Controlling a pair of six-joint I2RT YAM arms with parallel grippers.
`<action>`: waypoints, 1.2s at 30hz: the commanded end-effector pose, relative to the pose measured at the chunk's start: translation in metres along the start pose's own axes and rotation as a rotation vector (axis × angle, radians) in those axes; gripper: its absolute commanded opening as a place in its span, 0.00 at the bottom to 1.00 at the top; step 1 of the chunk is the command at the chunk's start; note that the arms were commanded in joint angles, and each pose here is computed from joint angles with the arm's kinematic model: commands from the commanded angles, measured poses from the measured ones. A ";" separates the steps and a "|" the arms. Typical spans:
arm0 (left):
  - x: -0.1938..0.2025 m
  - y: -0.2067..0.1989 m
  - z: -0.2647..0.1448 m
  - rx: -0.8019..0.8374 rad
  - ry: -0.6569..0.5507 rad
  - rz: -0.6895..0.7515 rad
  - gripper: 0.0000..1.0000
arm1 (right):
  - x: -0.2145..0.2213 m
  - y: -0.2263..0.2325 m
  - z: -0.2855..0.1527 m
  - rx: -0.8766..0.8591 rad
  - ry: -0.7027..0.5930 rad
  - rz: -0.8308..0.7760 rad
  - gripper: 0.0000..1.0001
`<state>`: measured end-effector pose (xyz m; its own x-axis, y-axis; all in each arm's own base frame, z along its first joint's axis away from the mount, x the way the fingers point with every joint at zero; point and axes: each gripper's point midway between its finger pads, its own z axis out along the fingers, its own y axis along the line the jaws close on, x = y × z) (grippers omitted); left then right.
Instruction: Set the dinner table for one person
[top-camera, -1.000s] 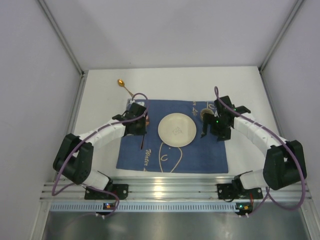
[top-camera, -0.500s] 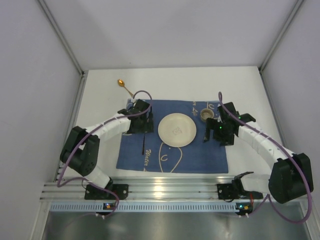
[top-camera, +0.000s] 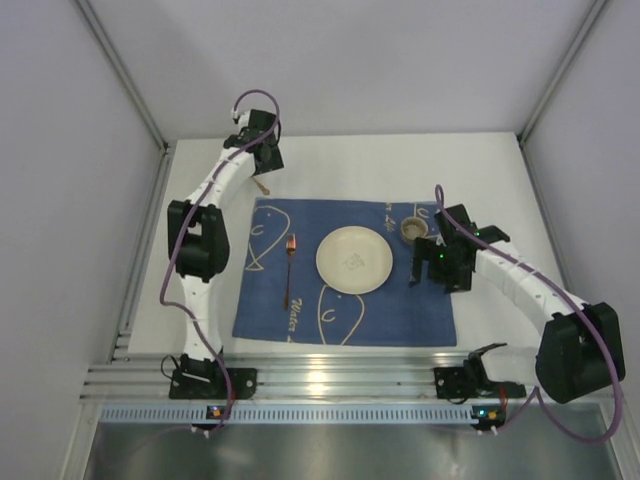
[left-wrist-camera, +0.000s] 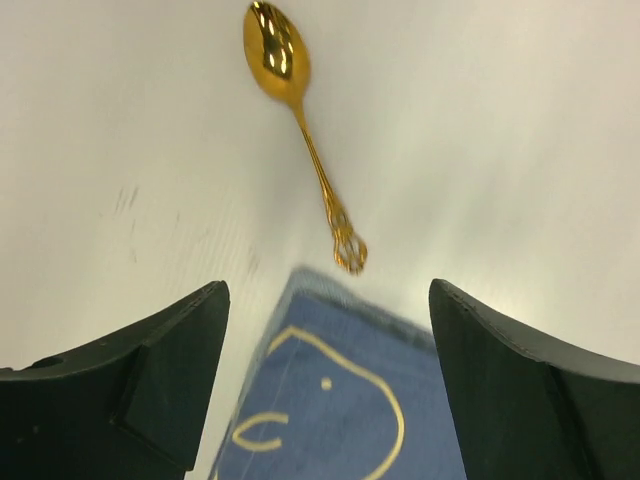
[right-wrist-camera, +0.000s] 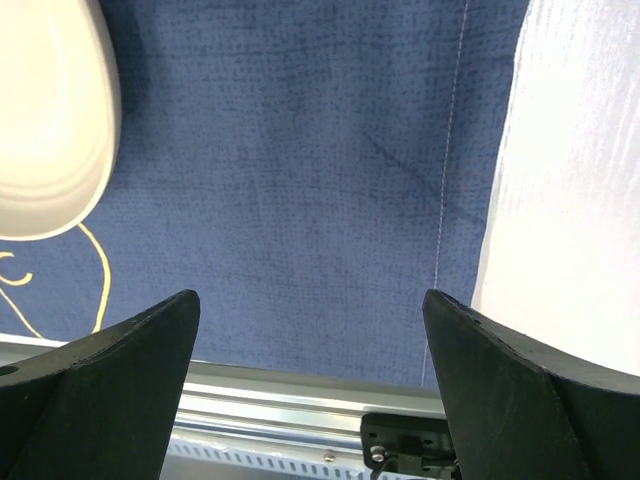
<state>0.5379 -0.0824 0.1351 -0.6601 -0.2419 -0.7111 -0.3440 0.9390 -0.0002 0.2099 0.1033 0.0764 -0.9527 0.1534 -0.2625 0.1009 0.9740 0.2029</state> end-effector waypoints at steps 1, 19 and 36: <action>0.005 0.010 0.039 -0.111 0.032 0.014 0.86 | -0.016 0.000 -0.006 0.031 -0.030 -0.025 0.94; 0.016 0.022 0.141 -0.099 0.052 -0.100 0.74 | -0.066 0.002 0.024 0.149 0.071 -0.033 0.94; 0.041 0.026 0.164 -0.046 0.139 -0.143 0.18 | -0.094 0.008 0.033 0.148 0.087 -0.024 0.94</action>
<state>0.6263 -0.0213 0.0329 -0.6109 -0.3953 -0.6860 -0.4823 0.8729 -0.0736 0.3056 0.1063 0.0631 -0.9777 0.1203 -0.1720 0.1117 0.9920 0.0593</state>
